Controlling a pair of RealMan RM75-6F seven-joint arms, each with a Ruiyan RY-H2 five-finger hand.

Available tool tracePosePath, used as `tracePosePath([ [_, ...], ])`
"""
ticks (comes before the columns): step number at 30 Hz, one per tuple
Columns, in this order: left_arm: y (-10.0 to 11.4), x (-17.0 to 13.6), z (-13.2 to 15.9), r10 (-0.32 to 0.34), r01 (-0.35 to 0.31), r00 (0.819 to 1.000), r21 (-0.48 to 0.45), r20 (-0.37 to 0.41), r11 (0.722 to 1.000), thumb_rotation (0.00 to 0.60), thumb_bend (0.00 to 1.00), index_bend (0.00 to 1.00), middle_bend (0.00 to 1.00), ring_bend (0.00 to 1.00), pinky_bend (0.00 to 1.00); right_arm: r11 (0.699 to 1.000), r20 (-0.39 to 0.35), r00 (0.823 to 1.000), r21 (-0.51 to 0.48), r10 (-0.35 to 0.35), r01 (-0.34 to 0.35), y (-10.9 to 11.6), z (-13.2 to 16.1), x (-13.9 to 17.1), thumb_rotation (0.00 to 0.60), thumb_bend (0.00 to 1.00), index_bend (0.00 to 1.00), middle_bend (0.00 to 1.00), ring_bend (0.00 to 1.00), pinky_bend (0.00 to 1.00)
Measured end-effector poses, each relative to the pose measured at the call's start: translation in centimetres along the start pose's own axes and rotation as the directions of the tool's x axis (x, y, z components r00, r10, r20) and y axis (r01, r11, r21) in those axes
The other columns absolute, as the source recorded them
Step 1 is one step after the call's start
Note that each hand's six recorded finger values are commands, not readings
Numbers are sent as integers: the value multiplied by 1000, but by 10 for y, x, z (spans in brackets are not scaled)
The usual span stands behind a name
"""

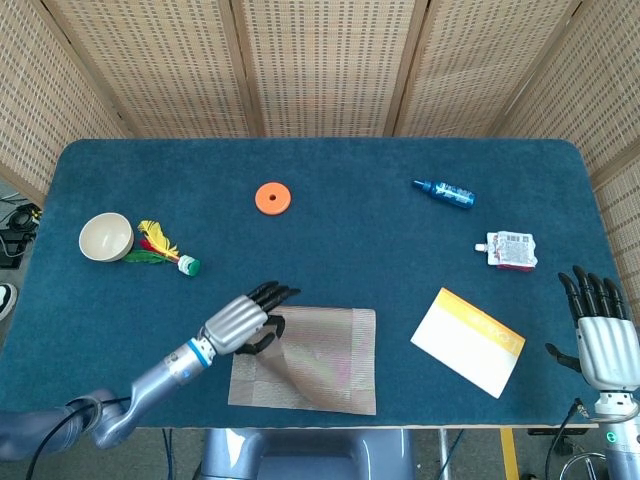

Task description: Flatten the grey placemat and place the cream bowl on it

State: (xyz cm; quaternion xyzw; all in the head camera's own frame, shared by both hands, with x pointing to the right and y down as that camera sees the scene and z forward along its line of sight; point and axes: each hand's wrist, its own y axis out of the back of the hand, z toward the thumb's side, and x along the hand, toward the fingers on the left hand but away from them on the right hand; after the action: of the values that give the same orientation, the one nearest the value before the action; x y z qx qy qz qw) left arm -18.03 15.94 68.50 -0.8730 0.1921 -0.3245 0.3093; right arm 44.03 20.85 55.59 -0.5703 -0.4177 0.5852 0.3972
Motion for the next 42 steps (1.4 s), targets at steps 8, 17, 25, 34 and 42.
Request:
tracePosePath([
  [8,53,52,-55,52,-72,969,-77,-240,994,600,744,815,0,0,0,1000,9,1000,10,5,-5,-3,-2,-2,600,0,52,0,0,0],
  [17,82,71,-123,139,-168,887,-28,-440,985,600,744,815,0,0,0,999,21,1000,28,18,-18,-8,-4,-4,600,0,52,0,0,0],
  [25,87,72,-160,207,-239,807,15,-552,971,600,524,585,0,0,0,999,33,999,34,23,-24,-10,-7,-6,600,0,52,0,0,0],
  [34,101,64,-161,256,-284,816,26,-518,958,600,0,0,0,0,0,999,24,999,32,26,-27,-10,-5,-4,600,0,54,0,0,0],
  [42,116,19,-152,335,-340,808,81,-485,937,600,0,0,0,0,0,998,-8,999,38,41,-41,-14,3,-1,600,0,63,0,0,0],
])
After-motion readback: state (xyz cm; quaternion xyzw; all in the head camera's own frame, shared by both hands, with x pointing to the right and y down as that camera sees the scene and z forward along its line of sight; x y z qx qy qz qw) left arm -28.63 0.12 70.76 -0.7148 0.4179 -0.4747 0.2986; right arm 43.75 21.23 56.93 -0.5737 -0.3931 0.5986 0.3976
